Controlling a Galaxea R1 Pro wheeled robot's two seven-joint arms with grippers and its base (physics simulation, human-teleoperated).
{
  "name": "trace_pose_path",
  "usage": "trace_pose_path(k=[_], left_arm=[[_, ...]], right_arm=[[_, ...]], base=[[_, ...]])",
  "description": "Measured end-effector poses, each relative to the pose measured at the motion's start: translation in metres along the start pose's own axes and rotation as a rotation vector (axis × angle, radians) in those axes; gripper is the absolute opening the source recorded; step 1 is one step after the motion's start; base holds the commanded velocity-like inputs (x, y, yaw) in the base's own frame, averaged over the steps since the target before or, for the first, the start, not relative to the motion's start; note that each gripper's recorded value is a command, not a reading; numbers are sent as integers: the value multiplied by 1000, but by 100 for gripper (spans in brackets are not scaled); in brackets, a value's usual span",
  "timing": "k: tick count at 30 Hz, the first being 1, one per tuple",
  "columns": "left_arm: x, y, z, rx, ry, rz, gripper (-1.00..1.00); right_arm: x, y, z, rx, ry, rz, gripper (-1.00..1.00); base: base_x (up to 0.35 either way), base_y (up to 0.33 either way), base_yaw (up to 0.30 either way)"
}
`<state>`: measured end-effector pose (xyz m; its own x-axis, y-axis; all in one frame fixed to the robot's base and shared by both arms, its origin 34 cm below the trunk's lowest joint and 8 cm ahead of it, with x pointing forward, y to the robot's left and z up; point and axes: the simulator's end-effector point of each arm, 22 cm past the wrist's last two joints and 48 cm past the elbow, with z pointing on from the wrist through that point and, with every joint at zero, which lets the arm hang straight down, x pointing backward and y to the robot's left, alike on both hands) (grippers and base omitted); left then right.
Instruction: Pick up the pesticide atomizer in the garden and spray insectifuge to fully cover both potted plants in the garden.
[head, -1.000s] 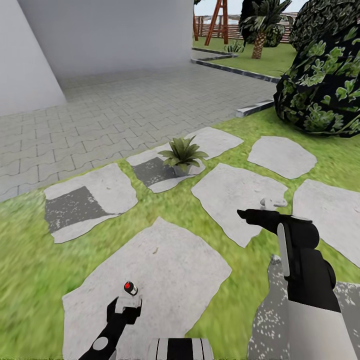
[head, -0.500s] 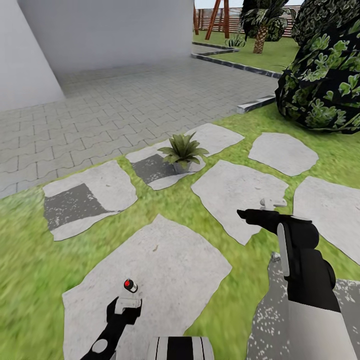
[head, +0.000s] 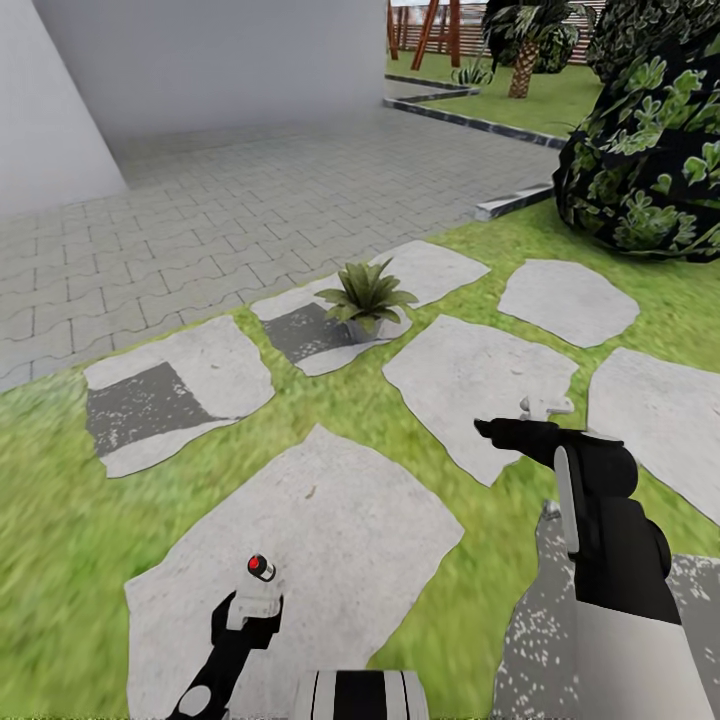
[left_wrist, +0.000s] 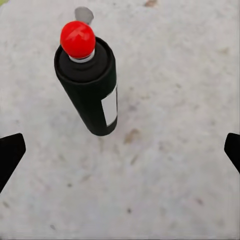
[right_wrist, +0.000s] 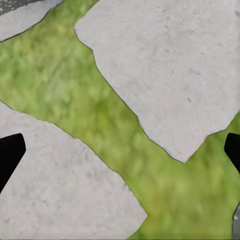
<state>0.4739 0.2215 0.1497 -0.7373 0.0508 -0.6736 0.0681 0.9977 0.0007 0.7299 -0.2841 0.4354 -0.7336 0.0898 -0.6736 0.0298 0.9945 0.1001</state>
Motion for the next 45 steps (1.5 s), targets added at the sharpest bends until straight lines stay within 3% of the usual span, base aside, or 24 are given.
trace_pose_path(k=[15, 25, 30, 45], left_arm=[[36, 1, 1, -1, 64, -4, 100], [17, 2, -5, -3, -11, -37, 100], [24, 19, -11, -20, -12, -17, 100], [24, 19, -11, -20, -12, -17, 100]], right_arm=[[32, -4, 27, 5, 61, 3, 100], [27, 2, 26, -7, 56, 6, 100], [20, 15, 25, -20, 45, 9, 100], [20, 15, 25, -20, 45, 9, 100]], base=[[0, 0, 0], [0, 0, 0], [0, 0, 0], [0, 0, 0]])
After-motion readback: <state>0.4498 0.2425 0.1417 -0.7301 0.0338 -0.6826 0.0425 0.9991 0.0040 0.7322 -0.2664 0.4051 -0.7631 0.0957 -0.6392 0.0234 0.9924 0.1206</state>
